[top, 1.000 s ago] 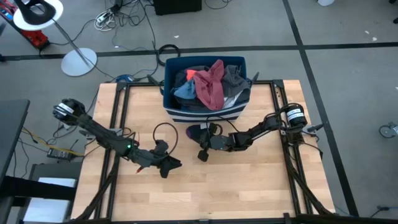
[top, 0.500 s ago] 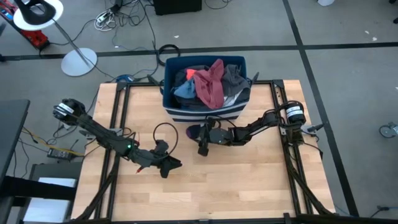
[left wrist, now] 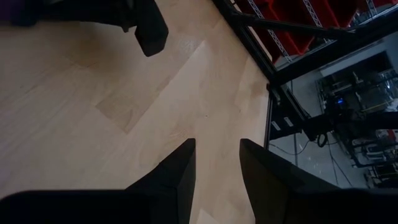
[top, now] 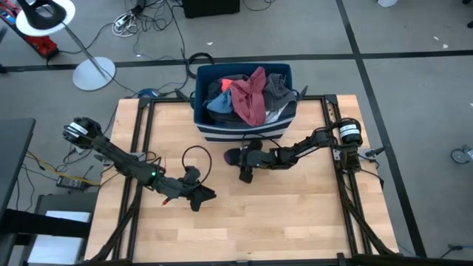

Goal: Sort clothes
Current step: Put the purple sock into the laundry bin

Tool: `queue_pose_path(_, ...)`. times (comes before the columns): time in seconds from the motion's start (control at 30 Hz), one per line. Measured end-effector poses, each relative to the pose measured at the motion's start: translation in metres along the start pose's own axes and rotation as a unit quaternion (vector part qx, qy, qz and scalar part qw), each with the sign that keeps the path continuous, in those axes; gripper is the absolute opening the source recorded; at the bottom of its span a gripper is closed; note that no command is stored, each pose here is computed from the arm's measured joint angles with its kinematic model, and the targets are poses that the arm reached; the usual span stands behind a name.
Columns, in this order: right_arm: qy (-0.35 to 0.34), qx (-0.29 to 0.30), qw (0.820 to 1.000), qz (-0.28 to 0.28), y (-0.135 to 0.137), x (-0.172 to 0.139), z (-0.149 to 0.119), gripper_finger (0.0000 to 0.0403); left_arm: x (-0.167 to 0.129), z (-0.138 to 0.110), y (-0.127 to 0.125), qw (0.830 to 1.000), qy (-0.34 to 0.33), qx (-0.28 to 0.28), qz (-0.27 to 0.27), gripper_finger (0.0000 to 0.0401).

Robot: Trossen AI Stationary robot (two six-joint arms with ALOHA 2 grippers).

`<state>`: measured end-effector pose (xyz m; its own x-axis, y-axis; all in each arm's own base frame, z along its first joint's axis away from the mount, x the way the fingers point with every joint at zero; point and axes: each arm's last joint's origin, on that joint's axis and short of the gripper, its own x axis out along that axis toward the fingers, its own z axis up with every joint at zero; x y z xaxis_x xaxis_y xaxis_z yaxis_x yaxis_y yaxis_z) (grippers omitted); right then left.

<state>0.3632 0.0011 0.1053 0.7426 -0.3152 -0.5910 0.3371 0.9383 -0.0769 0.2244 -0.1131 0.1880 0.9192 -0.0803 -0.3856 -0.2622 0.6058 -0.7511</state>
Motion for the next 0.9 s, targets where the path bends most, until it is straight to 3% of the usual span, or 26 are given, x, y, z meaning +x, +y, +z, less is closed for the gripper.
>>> queue_pose_path(0.17,0.028,0.016,0.999,0.015,0.000,0.000,-0.005,0.0176,0.000,0.000,0.000,1.000,0.000,0.000,0.000,0.0129)
queue_pose_path(0.4,0.033,0.020,0.998,0.056,0.013,-0.005,-0.006,0.0017,0.000,0.000,0.000,1.000,0.000,0.000,0.000,0.0129)
queue_pose_path(0.63,0.045,-0.002,0.996,0.075,0.038,-0.024,-0.009,0.0006,0.000,0.000,0.000,1.000,0.000,0.000,0.000,0.0129)
queue_pose_path(0.9,0.073,-0.023,0.997,0.034,0.055,-0.086,0.014,0.0004,0.000,0.000,0.000,1.000,0.000,0.000,0.000,0.0129)
